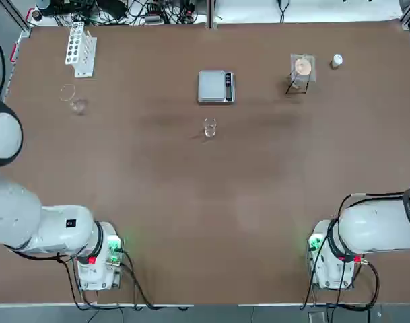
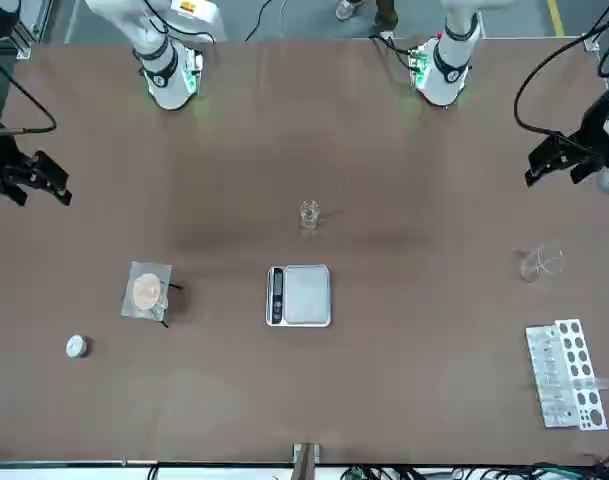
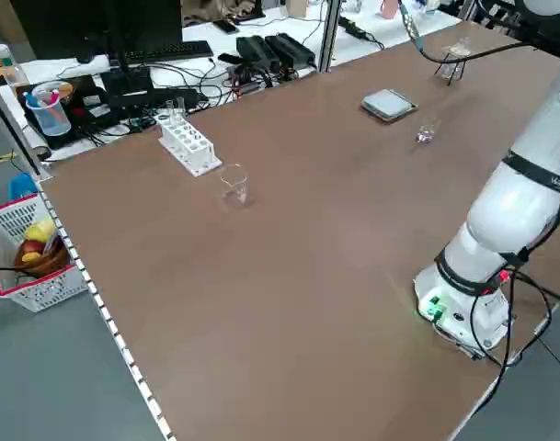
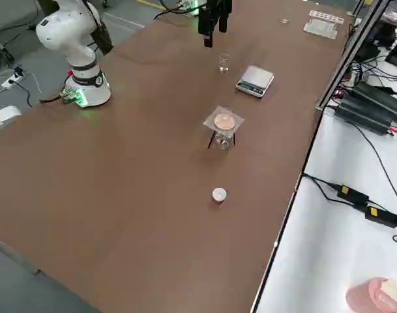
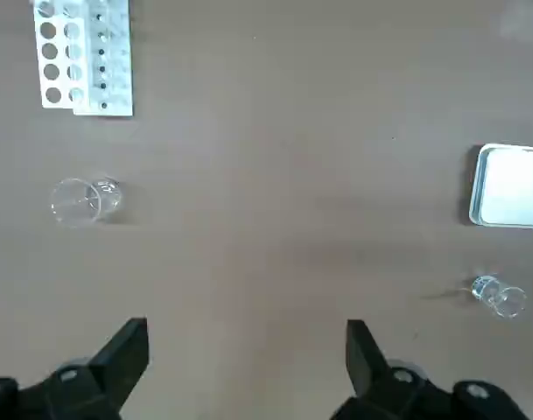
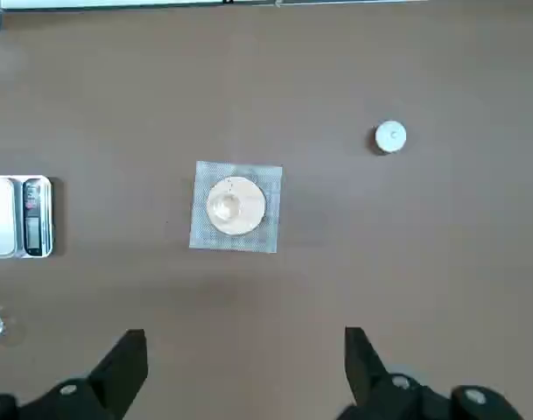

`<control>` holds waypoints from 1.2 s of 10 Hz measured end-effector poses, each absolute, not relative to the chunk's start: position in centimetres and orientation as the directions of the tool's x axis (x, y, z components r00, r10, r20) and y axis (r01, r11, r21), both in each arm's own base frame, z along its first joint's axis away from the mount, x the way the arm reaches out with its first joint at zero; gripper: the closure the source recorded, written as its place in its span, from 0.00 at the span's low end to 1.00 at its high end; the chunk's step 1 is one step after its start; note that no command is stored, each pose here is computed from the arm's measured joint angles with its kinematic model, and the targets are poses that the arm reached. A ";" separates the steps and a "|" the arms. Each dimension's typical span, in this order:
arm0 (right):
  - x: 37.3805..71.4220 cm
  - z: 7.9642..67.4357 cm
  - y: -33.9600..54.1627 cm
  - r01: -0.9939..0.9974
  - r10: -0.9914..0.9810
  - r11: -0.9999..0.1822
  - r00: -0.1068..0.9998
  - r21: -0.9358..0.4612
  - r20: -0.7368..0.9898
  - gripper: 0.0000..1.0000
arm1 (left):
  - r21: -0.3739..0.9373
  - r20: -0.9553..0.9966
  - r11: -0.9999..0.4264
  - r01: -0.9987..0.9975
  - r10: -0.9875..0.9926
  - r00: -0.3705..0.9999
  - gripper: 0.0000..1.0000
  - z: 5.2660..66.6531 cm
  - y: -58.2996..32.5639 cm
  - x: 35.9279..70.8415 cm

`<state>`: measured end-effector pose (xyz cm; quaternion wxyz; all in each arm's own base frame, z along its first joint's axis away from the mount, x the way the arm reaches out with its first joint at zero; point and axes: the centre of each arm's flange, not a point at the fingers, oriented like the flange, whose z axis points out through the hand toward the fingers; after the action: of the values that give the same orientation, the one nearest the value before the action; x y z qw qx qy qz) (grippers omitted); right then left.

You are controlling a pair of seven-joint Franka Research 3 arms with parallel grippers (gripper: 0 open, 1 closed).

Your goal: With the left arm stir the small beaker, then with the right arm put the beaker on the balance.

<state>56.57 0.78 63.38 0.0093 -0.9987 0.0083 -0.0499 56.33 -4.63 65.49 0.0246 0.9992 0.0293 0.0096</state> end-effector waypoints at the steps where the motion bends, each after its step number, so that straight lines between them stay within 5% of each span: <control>1: 56.6 63.4 0.8 -0.016 -0.018 -1.000 0.995 -0.019 0.099 0.00 | 0.050 0.017 -0.997 0.059 0.060 0.998 0.00 65.5 -4.6 56.3; 12: 56.6 63.4 0.8 -0.016 -0.018 -1.000 0.995 -0.019 0.099 0.00 | 0.050 -0.044 -0.998 0.044 0.042 0.998 0.01 62.1 -5.8 57.8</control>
<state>56.57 0.78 63.37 0.0093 -0.9987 0.0084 -0.0498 57.83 -5.80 62.10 0.0253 0.9992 0.0215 -0.0212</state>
